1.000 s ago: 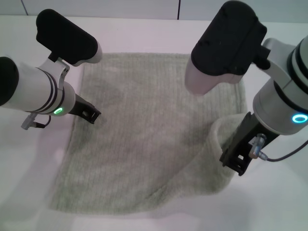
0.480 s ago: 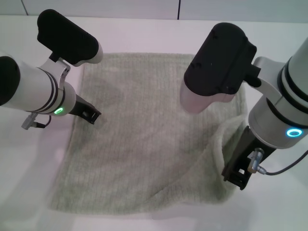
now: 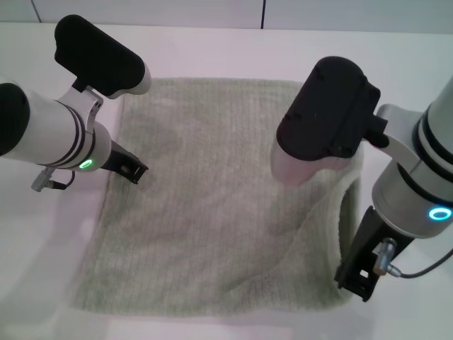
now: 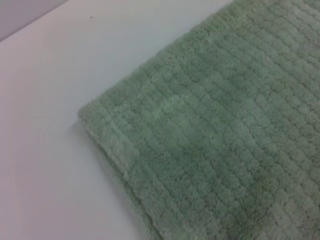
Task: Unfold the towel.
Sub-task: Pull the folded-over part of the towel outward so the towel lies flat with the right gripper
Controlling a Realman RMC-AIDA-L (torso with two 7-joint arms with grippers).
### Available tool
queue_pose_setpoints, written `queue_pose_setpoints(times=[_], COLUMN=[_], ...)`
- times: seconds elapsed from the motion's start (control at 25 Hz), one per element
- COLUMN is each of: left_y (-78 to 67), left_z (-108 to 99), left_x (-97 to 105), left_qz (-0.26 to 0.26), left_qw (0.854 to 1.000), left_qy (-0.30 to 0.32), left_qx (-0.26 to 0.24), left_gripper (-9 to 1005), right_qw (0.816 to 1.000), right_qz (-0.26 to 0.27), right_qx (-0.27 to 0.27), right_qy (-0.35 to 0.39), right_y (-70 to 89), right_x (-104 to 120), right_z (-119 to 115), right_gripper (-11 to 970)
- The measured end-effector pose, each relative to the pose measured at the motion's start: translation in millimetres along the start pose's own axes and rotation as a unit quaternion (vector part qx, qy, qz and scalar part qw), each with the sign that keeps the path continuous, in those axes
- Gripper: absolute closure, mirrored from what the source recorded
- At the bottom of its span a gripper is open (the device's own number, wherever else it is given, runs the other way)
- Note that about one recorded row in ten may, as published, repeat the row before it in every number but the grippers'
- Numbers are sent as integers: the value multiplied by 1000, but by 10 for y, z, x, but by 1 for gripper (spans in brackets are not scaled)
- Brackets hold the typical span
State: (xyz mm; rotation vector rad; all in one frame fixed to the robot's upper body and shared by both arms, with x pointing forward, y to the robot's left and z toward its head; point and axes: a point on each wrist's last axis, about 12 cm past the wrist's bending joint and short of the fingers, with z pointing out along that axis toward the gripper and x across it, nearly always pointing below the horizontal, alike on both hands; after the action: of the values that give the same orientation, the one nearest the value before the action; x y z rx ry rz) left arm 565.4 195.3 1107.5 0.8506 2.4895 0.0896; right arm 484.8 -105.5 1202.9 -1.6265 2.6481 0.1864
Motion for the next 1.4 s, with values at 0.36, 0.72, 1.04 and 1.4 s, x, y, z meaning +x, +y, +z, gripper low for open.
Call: queue_pose_setpoints(times=[0.36,0.72,1.04,1.4], left_y=[1,4,1,-5], left_z=[9,38,50,36], left_x=[22,43,39,2], left_qz=[-2,-2,-1,1], left_qw=[1000,1000,1000,1000], left_qy=[3,11,12,5], left_qx=[0,1,1,1], left_gripper=[997,997,998,998], right_qw=[1000,999,996,989], right_qz=[10,29,51,138], right_qx=[-7,-19,-35,54], right_qy=[12,41,70,24], right_y=[-12,-61,-129,-541], right_x=[62,130,177,270], right_z=[50,148,296,160], right_gripper=[961,960,896,651])
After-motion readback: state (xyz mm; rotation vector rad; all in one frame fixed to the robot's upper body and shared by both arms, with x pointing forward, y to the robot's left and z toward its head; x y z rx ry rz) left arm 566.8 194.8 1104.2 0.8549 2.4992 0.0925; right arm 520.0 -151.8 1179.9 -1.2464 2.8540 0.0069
